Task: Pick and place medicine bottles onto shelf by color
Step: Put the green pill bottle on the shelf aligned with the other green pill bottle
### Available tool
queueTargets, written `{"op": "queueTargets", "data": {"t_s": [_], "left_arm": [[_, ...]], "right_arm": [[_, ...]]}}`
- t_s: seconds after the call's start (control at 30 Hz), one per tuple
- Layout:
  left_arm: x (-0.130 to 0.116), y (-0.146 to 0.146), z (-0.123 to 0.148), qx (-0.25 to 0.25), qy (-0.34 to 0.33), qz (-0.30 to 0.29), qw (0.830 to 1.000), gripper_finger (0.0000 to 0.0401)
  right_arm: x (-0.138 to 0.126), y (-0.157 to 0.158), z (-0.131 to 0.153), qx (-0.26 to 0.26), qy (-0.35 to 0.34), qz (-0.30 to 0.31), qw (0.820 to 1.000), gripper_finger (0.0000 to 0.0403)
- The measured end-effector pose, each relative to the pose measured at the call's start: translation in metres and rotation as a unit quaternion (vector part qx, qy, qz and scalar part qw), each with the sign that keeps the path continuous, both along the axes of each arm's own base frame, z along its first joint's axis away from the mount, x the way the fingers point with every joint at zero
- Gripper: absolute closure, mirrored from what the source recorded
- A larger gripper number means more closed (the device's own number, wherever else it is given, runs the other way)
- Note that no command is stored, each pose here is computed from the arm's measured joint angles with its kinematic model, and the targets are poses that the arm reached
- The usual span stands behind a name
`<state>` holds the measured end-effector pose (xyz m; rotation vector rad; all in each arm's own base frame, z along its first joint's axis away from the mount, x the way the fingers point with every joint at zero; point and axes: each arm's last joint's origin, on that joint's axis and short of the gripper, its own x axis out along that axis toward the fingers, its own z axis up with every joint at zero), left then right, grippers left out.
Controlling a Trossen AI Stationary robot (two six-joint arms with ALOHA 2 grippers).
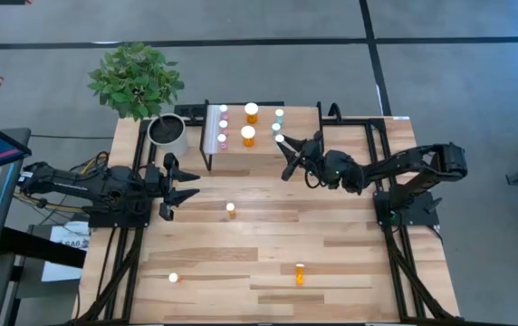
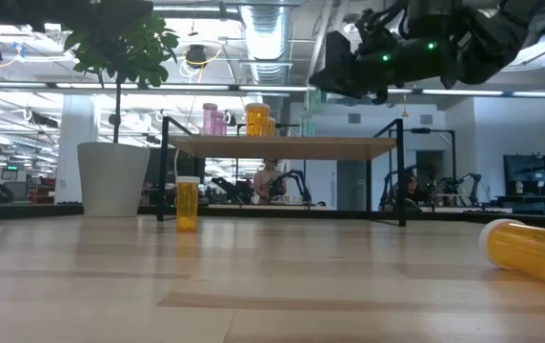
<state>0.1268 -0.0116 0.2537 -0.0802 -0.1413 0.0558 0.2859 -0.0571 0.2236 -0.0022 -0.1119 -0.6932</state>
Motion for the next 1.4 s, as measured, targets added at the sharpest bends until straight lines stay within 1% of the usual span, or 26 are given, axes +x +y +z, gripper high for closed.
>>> {"op": "queueTargets", "data": {"t_s": [0.17,0.27,0.93,1.1,1.2,1.4], "left_arm": [[0.000,0.000,0.000,0.004,0.001,0.002,1.000,0.0228],[0.000,0.000,0.000,0.004,0.001,0.003,1.000,0.0228],[0.000,0.001,0.000,0.003,0.001,0.015,1.000,0.0228],[0.000,0.001,0.000,0.003,0.001,0.015,1.000,0.0228],[0.000,0.001,0.000,0.003,0.001,0.015,1.000,0.0228],[0.000,0.001,0.000,0.003,0.001,0.015,1.000,0.0228]], "right_arm": [[0.000,0.000,-0.001,0.016,-0.002,0.001,1.000,0.0289],[0.000,-0.001,-0.002,0.023,-0.006,-0.012,1.000,0.0289],[0.000,0.009,-0.001,0.015,0.003,-0.040,0.999,0.0289],[0.006,0.011,0.008,0.006,-0.001,-0.045,0.999,0.0289],[0.009,0.011,0.011,0.002,0.018,-0.057,0.998,0.0289],[0.010,0.008,0.009,0.023,0.011,-0.059,0.998,0.0289]]}}
